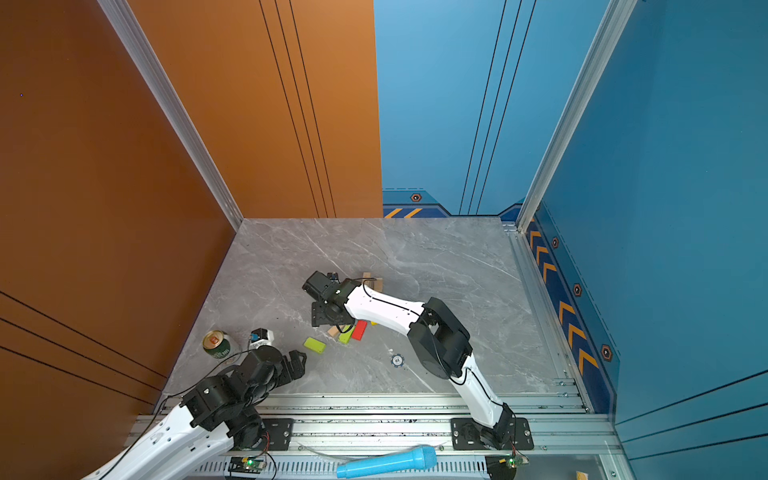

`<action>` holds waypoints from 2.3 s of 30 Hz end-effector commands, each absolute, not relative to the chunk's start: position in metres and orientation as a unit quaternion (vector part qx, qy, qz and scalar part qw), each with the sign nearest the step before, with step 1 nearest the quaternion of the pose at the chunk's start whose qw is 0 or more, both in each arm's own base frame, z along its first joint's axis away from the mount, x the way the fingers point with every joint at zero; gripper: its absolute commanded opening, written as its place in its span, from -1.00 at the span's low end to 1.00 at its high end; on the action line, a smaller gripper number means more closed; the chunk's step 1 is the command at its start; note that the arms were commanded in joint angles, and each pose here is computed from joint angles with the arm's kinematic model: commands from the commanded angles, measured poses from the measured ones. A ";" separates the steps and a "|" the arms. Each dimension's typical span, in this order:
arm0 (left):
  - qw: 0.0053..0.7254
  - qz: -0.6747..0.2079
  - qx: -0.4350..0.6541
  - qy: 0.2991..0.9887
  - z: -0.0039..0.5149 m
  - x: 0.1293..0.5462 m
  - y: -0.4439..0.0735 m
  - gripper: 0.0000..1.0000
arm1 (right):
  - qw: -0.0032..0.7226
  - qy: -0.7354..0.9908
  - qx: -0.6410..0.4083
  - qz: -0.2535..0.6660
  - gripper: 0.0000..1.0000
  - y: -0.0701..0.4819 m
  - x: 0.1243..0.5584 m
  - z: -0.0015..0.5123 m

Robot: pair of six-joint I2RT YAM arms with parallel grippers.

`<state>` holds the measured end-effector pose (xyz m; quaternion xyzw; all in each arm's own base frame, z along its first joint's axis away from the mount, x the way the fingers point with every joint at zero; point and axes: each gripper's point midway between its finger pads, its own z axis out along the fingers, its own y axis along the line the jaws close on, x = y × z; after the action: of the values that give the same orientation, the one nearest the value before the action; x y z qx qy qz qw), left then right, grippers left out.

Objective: Build the wood block tower
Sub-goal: 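Lower the right gripper around the beige plank and close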

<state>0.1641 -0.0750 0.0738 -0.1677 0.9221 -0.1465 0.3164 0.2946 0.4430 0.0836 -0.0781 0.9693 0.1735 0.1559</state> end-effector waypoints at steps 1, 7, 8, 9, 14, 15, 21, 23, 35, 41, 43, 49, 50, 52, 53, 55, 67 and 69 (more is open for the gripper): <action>0.300 -0.145 -0.153 0.930 0.067 0.159 -0.075 0.96 | 0.135 0.975 -0.066 0.163 0.53 0.438 0.286 0.072; 0.295 -0.139 -0.140 0.935 0.066 0.161 -0.077 0.96 | 0.117 0.980 -0.060 0.152 0.53 0.432 0.277 0.052; 0.293 -0.139 -0.139 0.936 0.066 0.162 -0.077 0.96 | 0.116 0.980 -0.060 0.151 0.53 0.433 0.276 0.051; 0.293 -0.138 -0.139 0.936 0.066 0.162 -0.077 0.96 | 0.114 0.980 -0.059 0.149 0.53 0.432 0.275 0.049; 0.295 -0.137 -0.140 0.935 0.066 0.163 -0.076 0.96 | 0.111 0.981 -0.061 0.148 0.53 0.432 0.273 0.045; 0.295 -0.138 -0.140 0.935 0.067 0.163 -0.076 0.96 | 0.113 0.981 -0.061 0.148 0.53 0.432 0.273 0.045; 0.295 -0.141 -0.142 0.934 0.067 0.162 -0.076 0.96 | 0.110 0.981 -0.066 0.149 0.52 0.436 0.274 0.041; 0.296 -0.141 -0.142 0.934 0.067 0.162 -0.076 0.96 | 0.109 0.981 -0.066 0.149 0.53 0.436 0.275 0.040; 0.298 -0.139 -0.148 0.933 0.067 0.163 -0.074 0.96 | 0.102 0.981 -0.067 0.152 0.53 0.444 0.278 0.036; 0.300 -0.143 -0.149 0.931 0.069 0.164 -0.075 0.96 | 0.096 0.983 -0.061 0.141 0.52 0.442 0.282 0.030; 0.301 -0.143 -0.149 0.931 0.070 0.165 -0.075 0.96 | 0.099 0.985 -0.060 0.127 0.53 0.438 0.284 0.029; 0.302 -0.146 -0.150 0.930 0.070 0.166 -0.075 0.96 | 0.097 0.988 -0.056 0.103 0.51 0.428 0.287 0.026; 0.302 -0.147 -0.151 0.930 0.070 0.166 -0.075 0.96 | 0.095 0.989 -0.056 0.100 0.51 0.426 0.286 0.024; 0.303 -0.148 -0.151 0.929 0.071 0.166 -0.075 0.96 | 0.093 0.989 -0.055 0.097 0.51 0.424 0.285 0.025; 0.303 -0.148 -0.151 0.929 0.071 0.167 -0.075 0.96 | 0.093 0.990 -0.056 0.095 0.51 0.423 0.284 0.025; 0.303 -0.150 -0.151 0.929 0.071 0.167 -0.075 0.96 | 0.094 0.990 -0.055 0.094 0.51 0.421 0.284 0.026; 0.302 -0.158 -0.150 0.928 0.071 0.169 -0.078 0.96 | 0.096 0.989 -0.040 0.106 0.51 0.431 0.297 0.025; 0.303 -0.159 -0.150 0.928 0.072 0.170 -0.078 0.96 | 0.095 0.989 -0.038 0.103 0.51 0.432 0.300 0.024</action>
<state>0.1696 -0.0766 0.0723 -0.1588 0.9265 -0.1553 0.3037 0.2976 0.4398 0.0329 -0.0518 0.9852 0.1257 0.1047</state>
